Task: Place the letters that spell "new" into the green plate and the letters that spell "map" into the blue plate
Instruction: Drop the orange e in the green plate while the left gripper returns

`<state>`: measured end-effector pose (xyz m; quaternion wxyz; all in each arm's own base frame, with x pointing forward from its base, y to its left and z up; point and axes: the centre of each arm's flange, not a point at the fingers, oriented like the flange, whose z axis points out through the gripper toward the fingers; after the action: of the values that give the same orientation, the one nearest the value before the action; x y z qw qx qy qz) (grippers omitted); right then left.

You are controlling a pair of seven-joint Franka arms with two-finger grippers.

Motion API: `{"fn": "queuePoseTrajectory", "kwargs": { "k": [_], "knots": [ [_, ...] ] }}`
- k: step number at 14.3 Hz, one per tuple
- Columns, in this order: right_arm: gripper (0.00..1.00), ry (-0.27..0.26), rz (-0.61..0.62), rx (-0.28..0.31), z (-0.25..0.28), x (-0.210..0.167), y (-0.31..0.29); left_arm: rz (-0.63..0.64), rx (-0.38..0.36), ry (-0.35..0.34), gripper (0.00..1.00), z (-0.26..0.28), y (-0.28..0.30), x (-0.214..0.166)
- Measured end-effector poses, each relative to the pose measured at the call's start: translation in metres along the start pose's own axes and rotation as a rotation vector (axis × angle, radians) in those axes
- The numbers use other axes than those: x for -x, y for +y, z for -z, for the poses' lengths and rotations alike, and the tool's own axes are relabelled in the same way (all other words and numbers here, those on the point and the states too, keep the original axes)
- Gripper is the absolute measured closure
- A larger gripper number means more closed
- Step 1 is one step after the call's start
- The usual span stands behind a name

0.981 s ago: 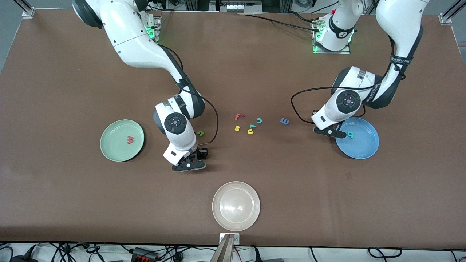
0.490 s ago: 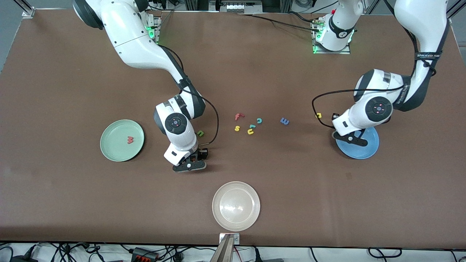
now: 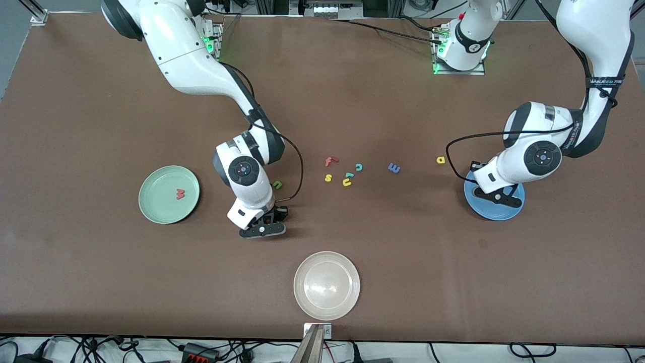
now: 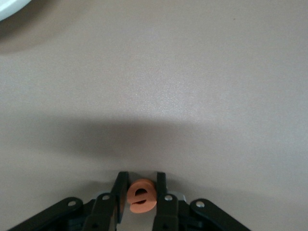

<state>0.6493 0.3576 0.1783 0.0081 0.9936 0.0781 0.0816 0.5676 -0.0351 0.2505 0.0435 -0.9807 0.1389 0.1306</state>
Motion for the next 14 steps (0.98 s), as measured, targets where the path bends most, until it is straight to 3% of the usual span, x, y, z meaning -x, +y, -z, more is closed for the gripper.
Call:
{"fn": "queuePoseTrajectory", "kwargs": {
  "k": [2,8,14],
  "knots": [
    [0.72,-0.025,-0.019,0.016,0.001,-0.002,0.008,0.001,0.003,-0.002,0.71,-0.008,-0.004,-0.001],
    [0.72,-0.250,-0.112,0.120,0.056,-0.021,0.134,-0.001,0.009,-0.009,0.71,-0.014,-0.005,-0.002],
    [0.72,-0.350,-0.090,0.103,0.084,0.012,0.258,-0.003,0.010,-0.008,0.71,-0.014,-0.005,-0.003]
  ]
}}
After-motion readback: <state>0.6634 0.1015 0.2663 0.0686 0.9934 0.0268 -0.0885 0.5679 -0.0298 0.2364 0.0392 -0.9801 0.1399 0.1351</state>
